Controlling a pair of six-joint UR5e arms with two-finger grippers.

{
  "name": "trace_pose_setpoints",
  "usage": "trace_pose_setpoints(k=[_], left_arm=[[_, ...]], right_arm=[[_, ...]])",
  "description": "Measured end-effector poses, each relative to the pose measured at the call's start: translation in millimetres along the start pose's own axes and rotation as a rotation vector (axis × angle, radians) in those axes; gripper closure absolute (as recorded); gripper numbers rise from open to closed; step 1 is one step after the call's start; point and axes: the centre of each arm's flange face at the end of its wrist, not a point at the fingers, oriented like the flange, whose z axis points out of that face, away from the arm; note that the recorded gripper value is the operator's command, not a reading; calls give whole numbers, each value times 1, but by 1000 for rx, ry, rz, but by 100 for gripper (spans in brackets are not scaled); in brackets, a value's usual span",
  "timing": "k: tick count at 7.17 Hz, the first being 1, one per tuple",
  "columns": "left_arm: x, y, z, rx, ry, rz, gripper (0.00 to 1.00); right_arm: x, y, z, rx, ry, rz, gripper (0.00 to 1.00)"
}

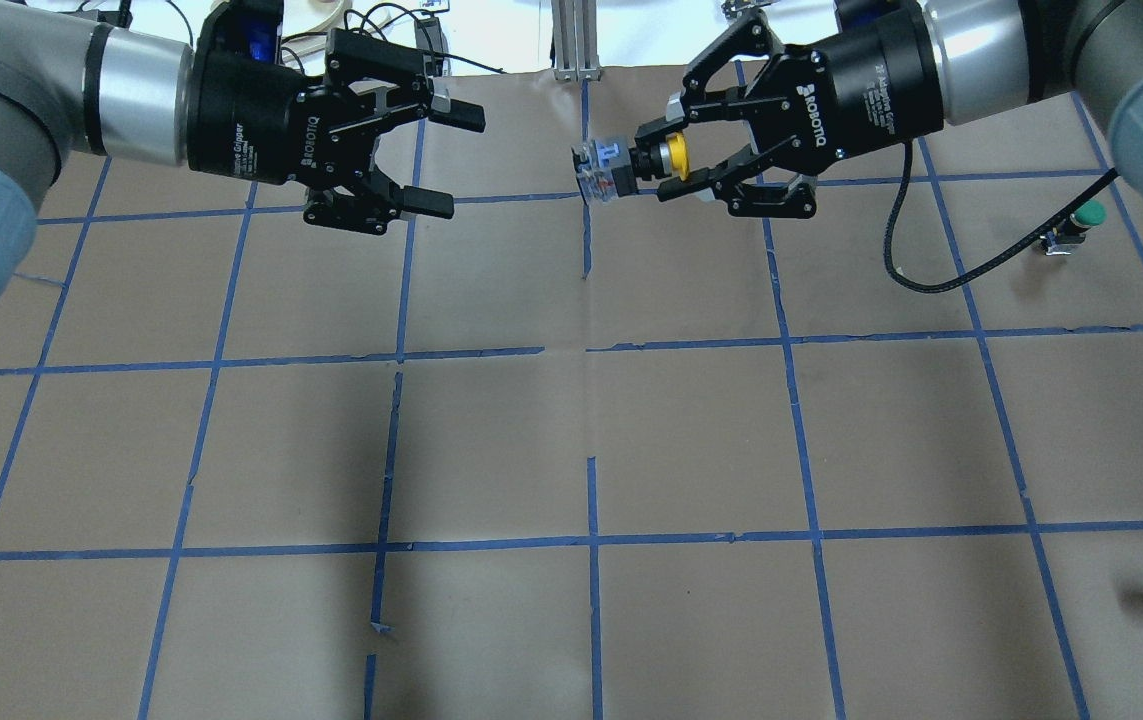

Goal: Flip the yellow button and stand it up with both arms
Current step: 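Carry the block with the right gripper away while the left arm withdraws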

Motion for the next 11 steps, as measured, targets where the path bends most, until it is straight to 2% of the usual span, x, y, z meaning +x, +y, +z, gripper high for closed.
trace_pose_setpoints(k=[1, 2, 4, 6, 7, 9, 11], left_arm=[[-10, -2, -2, 2, -110, 1, 14], [-18, -3, -3, 2, -220, 3, 11], [-31, -9, -6, 12, -427, 29, 8], [-34, -17, -3, 27, -635, 91, 3], [-30, -17, -4, 36, -729, 120, 2], [-18, -16, -7, 54, -837, 162, 1], [0, -12, -9, 65, -926, 208, 1]], right_arm=[[14, -3, 1, 23, 133, -102, 74], [29, -6, 1, 23, 251, -217, 75], [68, -12, 6, -57, 479, -497, 75], [106, -25, -7, -145, 667, -767, 75], [127, -35, -29, -183, 714, -882, 75], [189, -54, -85, -246, 723, -1098, 75], [247, -63, -123, -297, 741, -1366, 75]])
